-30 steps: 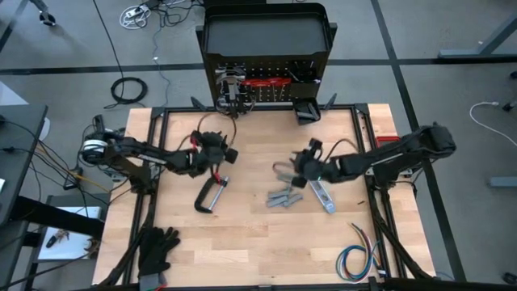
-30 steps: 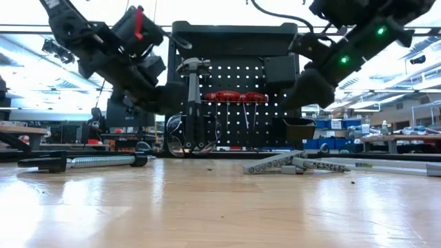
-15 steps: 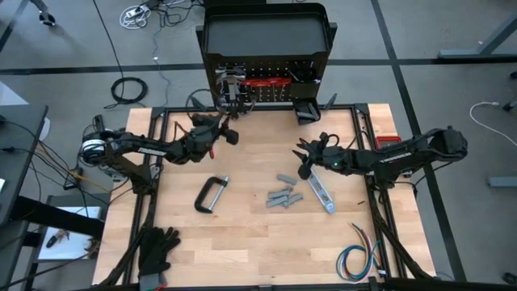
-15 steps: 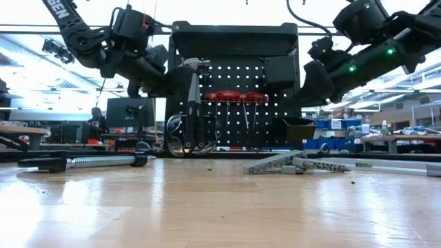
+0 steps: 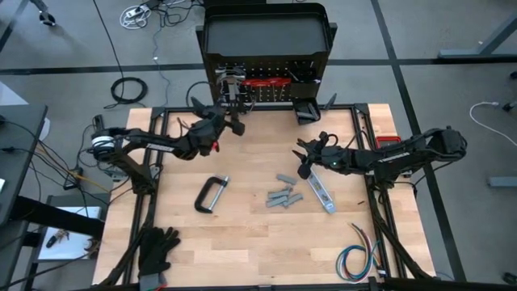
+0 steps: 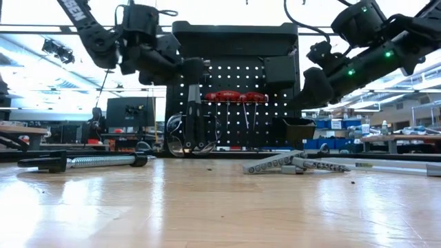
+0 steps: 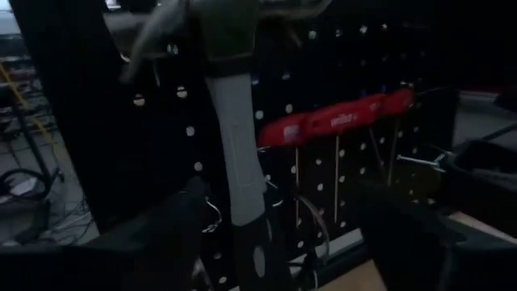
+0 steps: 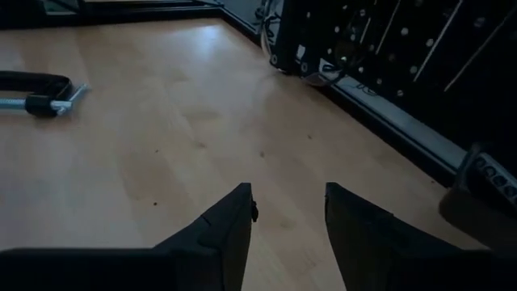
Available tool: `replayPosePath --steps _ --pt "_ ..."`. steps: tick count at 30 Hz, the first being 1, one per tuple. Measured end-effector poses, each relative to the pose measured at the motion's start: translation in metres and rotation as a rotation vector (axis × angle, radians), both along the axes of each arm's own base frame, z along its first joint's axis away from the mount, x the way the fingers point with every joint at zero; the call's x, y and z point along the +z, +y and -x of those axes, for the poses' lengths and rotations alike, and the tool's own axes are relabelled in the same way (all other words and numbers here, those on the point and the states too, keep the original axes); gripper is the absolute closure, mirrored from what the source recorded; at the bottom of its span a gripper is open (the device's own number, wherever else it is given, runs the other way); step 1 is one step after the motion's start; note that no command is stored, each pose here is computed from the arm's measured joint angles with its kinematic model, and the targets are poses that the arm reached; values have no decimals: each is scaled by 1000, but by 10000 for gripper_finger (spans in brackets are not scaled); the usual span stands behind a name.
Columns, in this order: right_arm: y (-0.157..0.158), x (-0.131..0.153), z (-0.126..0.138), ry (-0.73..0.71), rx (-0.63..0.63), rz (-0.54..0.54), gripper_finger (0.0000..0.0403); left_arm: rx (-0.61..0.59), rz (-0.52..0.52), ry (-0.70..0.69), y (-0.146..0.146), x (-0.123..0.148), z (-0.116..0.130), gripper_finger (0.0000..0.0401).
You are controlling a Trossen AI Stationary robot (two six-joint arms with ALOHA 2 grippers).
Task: Hang tools onto peg board
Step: Unhang the hammer
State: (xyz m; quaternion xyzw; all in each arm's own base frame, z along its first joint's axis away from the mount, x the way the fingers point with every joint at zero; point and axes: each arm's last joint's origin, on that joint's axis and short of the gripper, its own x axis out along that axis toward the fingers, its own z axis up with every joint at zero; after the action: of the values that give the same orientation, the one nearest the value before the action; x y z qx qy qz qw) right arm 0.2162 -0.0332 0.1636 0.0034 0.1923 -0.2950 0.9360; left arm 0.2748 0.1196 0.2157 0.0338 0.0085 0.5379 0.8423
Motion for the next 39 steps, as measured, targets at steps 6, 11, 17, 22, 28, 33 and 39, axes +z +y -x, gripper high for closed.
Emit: replayPosePath --steps 6,11,17,22,28,33,39 --pt "-3 0 0 -1 -12 5 240 85 31 3 17 -13 -18 47" --pt "-3 0 0 0 -12 5 240 137 48 -5 31 -20 -23 55" --pt "-3 0 1 8 -12 4 240 169 47 -7 45 -22 -28 76" --pt "-3 -1 1 21 -12 3 242 190 38 1 54 -21 -30 95" --pt "-3 -2 1 33 -12 2 241 206 31 7 62 -19 -34 147" --pt "-3 -4 2 54 -12 0 242 205 29 2 62 -18 -35 231" --pt "-3 -6 3 57 -21 -21 242 202 29 -5 60 -17 -36 334"
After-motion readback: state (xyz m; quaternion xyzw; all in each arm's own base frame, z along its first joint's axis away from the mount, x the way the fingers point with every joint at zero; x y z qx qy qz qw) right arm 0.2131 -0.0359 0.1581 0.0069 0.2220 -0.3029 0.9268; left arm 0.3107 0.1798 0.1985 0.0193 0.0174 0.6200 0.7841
